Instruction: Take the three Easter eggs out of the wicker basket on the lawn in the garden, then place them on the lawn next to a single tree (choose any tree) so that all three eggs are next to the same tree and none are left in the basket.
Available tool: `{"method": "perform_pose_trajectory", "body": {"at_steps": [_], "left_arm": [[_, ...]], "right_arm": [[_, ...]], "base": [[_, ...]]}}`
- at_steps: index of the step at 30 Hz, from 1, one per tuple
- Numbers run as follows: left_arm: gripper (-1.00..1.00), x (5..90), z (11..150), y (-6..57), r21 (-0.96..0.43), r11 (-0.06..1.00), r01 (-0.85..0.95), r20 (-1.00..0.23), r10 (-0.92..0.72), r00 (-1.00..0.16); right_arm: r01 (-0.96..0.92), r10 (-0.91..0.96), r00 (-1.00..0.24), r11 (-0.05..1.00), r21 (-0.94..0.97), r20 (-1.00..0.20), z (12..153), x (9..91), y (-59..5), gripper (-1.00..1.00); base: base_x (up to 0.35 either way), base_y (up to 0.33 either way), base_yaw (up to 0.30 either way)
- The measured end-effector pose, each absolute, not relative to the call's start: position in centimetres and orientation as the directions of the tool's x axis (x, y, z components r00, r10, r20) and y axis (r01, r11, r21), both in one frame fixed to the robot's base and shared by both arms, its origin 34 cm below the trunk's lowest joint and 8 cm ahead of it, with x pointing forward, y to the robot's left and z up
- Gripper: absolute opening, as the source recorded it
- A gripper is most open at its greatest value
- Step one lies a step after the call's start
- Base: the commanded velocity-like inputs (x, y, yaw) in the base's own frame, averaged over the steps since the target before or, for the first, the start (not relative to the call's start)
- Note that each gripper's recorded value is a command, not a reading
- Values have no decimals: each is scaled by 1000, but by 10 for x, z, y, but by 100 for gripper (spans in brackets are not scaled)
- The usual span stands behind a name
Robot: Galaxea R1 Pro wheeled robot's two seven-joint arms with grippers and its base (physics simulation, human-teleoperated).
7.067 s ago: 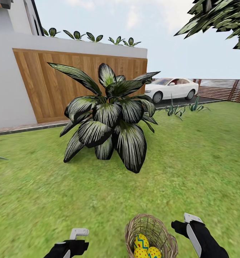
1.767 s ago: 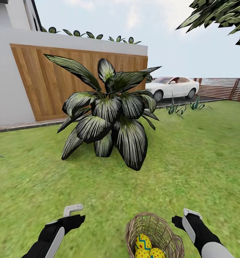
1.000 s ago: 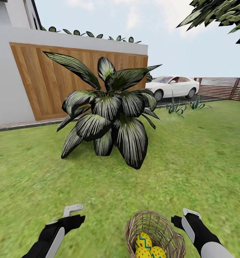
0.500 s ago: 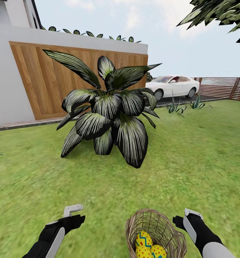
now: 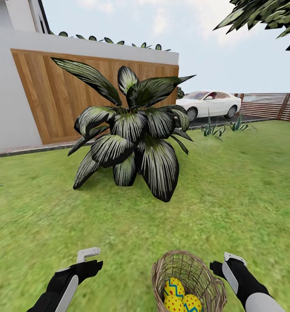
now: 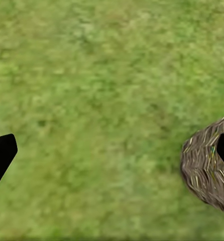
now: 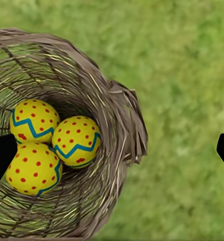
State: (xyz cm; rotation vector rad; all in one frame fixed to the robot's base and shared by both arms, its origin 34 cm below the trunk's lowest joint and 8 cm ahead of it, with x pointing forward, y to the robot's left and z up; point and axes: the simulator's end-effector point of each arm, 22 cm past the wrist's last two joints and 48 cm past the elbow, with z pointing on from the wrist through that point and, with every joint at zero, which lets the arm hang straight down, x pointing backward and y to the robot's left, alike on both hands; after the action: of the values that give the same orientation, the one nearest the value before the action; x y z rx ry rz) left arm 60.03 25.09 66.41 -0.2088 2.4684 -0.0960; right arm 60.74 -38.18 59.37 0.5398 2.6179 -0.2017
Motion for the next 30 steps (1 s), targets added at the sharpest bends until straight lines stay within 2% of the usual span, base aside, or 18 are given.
{"method": "perform_pose_trajectory", "body": {"at_steps": [30], "left_arm": [[100, 595, 609, 251, -120, 985, -126, -607, -173, -775]], "right_arm": [[423, 343, -814, 903, -74, -469, 542, 600, -402, 100]], "base": [[0, 0, 0]]}}
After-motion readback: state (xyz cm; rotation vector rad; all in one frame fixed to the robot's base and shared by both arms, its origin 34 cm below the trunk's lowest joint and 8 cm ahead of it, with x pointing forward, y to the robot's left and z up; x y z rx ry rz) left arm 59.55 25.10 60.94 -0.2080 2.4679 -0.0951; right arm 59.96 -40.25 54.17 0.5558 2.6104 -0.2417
